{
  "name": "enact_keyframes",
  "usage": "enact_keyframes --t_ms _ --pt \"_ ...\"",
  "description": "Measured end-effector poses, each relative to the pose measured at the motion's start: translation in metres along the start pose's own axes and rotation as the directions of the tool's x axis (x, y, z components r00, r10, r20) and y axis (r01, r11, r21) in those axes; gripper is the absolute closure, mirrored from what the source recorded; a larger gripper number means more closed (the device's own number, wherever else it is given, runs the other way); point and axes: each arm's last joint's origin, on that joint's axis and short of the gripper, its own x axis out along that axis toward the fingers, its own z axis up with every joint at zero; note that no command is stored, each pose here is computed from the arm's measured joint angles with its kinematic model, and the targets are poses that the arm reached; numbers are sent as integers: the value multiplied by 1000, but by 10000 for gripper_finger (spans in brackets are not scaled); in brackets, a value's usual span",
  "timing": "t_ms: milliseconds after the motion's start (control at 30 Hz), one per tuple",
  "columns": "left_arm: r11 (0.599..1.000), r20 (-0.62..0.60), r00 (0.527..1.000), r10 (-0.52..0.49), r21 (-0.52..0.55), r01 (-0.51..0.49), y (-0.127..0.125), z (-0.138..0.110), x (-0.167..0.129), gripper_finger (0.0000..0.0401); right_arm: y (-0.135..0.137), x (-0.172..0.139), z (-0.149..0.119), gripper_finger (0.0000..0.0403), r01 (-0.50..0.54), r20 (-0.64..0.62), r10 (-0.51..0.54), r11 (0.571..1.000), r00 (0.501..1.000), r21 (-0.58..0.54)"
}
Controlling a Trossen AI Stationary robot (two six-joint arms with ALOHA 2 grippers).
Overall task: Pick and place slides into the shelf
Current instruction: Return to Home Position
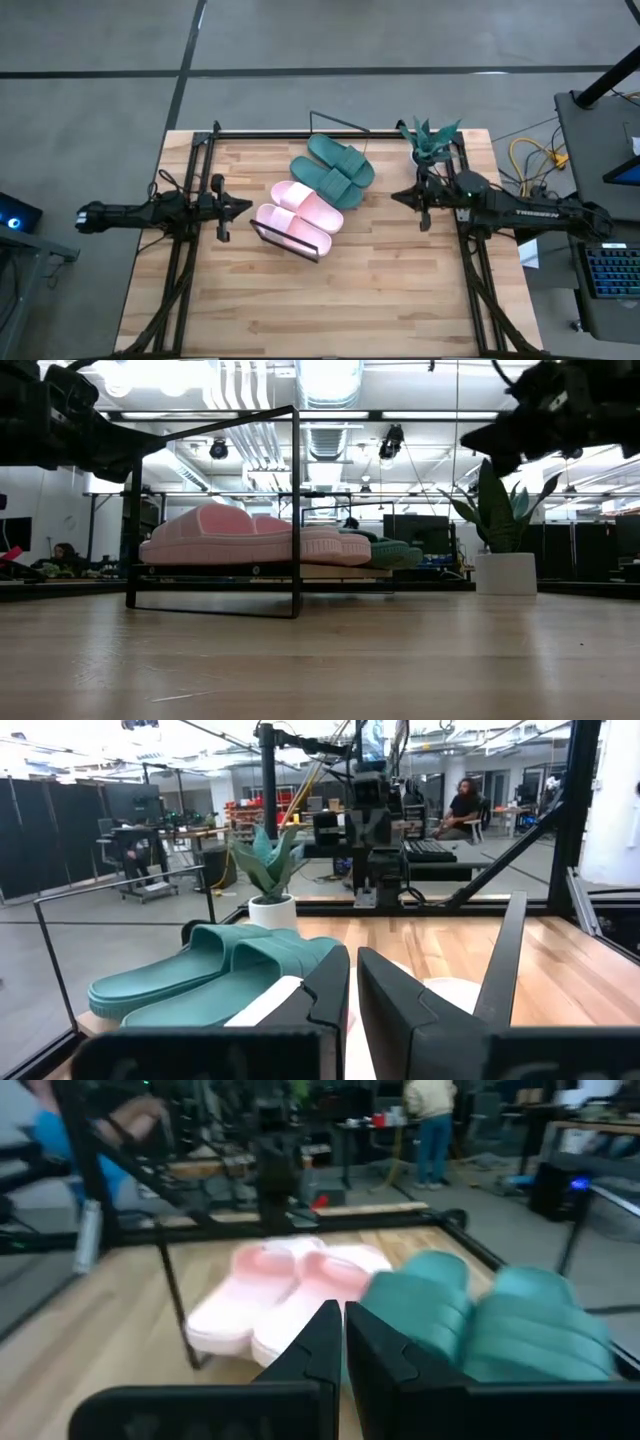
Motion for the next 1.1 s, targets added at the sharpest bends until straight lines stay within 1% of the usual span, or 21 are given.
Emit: enact_keyframes --t_ms 67,100,233,300,500,633,733,900,1000,1100 --pt "1000 0 1000 0 0 0 0 0 0 390 6 -5 -7 394 21 -12 -22 999 1000 -28" --pt "1000 2 1000 0 -1 0 0 1 0 390 9 -8 -9 394 13 -14 -13 999 1000 -36" --pt "1000 5 1000 -1 -2 1 0 2 0 390 19 -18 -15 394 -56 37 58 996 998 -64" --pt "1000 6 1000 -3 -4 3 0 2 0 390 22 -23 -17 394 -72 51 76 995 996 -72" --pt "1000 3 1000 -6 -10 6 0 1 0 390 25 -35 -24 394 -35 46 37 999 998 -34" --pt "1000 7 1000 -6 -12 6 0 1 0 390 27 -40 -26 394 -50 54 49 999 997 14" --pt "998 19 1000 -7 -62 8 0 2 -1 390 28 -41 -31 394 -30 46 28 999 999 30" --pt "990 34 996 -78 -113 81 -2 3 -2 390 30 -39 -44 394 -35 18 34 999 999 36" --pt "984 23 991 -134 -116 135 -4 2 -2 390 32 -39 -44 394 -47 15 47 999 999 -5" --pt "981 6 988 -153 -119 153 -4 0 -1 390 32 -39 -44 394 -49 10 50 998 999 -28"
